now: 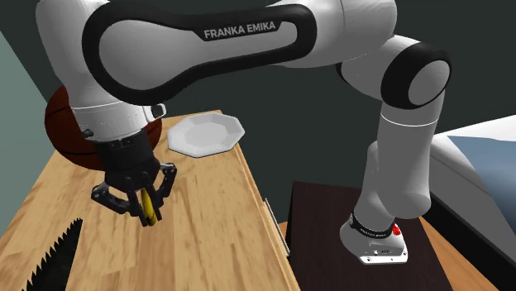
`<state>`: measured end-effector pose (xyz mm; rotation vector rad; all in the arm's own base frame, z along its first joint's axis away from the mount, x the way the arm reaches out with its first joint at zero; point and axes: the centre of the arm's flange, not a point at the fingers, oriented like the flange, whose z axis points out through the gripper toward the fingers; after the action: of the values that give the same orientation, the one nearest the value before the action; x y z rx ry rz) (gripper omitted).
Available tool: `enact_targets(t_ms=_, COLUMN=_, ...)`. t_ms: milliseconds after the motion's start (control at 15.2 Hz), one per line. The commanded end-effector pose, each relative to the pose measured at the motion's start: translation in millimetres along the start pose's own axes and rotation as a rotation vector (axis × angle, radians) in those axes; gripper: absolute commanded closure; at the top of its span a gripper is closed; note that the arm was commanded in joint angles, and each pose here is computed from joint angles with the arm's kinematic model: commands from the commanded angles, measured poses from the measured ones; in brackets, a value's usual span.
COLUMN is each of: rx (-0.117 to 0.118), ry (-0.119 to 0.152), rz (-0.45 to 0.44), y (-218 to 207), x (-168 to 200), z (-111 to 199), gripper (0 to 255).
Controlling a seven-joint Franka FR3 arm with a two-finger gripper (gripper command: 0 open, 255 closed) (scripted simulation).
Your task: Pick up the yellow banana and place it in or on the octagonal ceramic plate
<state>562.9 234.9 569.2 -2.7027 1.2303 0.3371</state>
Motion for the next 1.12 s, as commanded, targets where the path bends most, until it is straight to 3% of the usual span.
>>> enact_targets(t_ms=0, rx=-0.001, ry=0.000, rz=0.000, y=0, x=-3, z=-10, gripper=255)
enact_targets(t_ms=396, rx=-0.001, ry=0.000, rz=0.000, y=-1, x=-10, z=-35, gripper=255)
enact_targets(t_ms=1056, rx=-0.001, ry=0.000, rz=0.000, y=81, x=89, z=-63, gripper=255)
